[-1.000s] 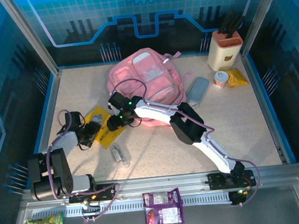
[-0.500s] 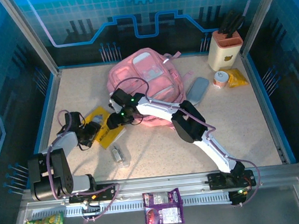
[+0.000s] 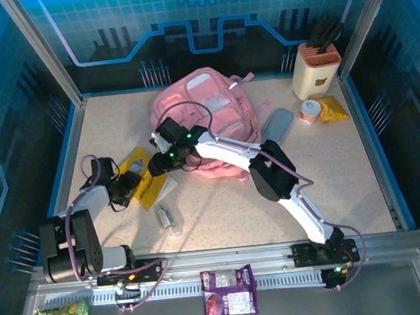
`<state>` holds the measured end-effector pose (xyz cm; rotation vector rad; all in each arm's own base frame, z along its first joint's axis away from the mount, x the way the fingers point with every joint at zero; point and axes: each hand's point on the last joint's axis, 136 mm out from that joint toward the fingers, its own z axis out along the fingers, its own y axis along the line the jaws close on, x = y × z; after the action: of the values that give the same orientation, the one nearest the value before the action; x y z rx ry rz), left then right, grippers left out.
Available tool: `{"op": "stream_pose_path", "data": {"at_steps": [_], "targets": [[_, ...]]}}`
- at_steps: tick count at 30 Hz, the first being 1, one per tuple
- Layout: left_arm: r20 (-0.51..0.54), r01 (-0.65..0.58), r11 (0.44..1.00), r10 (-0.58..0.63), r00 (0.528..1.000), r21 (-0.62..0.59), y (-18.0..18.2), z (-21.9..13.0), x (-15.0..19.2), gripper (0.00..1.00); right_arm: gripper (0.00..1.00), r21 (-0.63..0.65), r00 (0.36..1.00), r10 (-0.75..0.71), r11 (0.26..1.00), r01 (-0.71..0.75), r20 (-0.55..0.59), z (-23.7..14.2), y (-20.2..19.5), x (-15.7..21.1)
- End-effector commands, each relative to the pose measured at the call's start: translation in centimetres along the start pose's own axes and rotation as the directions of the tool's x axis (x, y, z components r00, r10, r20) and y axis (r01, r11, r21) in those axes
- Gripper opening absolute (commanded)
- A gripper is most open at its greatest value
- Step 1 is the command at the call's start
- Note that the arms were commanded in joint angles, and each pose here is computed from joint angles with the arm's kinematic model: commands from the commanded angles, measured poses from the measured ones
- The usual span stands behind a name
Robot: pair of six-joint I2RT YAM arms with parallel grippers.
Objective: Pack the student bag
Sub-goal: Pick up the book from the middle-left of the table.
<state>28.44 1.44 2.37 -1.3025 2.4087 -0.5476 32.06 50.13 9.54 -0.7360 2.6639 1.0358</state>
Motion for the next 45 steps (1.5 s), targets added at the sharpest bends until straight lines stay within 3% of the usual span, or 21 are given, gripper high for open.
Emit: {"op": "stream_pose_path", "data": {"at_steps": [1, 13, 30, 33, 39, 45], "targets": [[-0.039, -0.013, 0.998, 0.015, 0.999, 0.063, -0.8, 0.6, 1.0, 0.64, 0.52, -0.040, 1.000, -0.019, 0.999, 0.018, -0.017, -0.4, 1.2, 0.4], [-0.054, 0.009, 0.992, -0.002, 0.999, 0.122, -1.6, 0.7, 1.6, 0.58, 0.46, 0.023, 0.998, -0.004, 1.000, 0.005, -0.057, 1.9, 0.2, 1.9], [-0.028, -0.010, 0.996, 0.012, 1.000, 0.089, -1.3, 0.1, 1.3, 0.58, 0.05, -0.075, 0.996, -0.036, 0.996, 0.042, 0.085, -3.8, 4.4, -1.4], [-0.013, -0.022, 0.996, 0.023, 1.000, 0.083, -1.6, -0.4, 0.9, 0.63, 0.00, -0.107, 0.990, -0.055, 0.992, 0.069, 0.129, -5.5, 6.0, -2.2], [0.041, -0.069, 0.994, 0.066, 0.997, 0.084, -3.4, -3.4, -0.8, 0.73, 0.00, -0.140, 0.966, -0.068, 0.985, 0.105, 0.251, -10.0, 8.0, -4.3], [0.122, -0.091, 0.973, 0.066, 0.990, 0.211, -6.4, -8.6, -2.8, 0.86, 0.00, -0.185, 0.935, -0.057, 0.974, 0.128, 0.349, -15.3, 9.2, -5.5]]}}
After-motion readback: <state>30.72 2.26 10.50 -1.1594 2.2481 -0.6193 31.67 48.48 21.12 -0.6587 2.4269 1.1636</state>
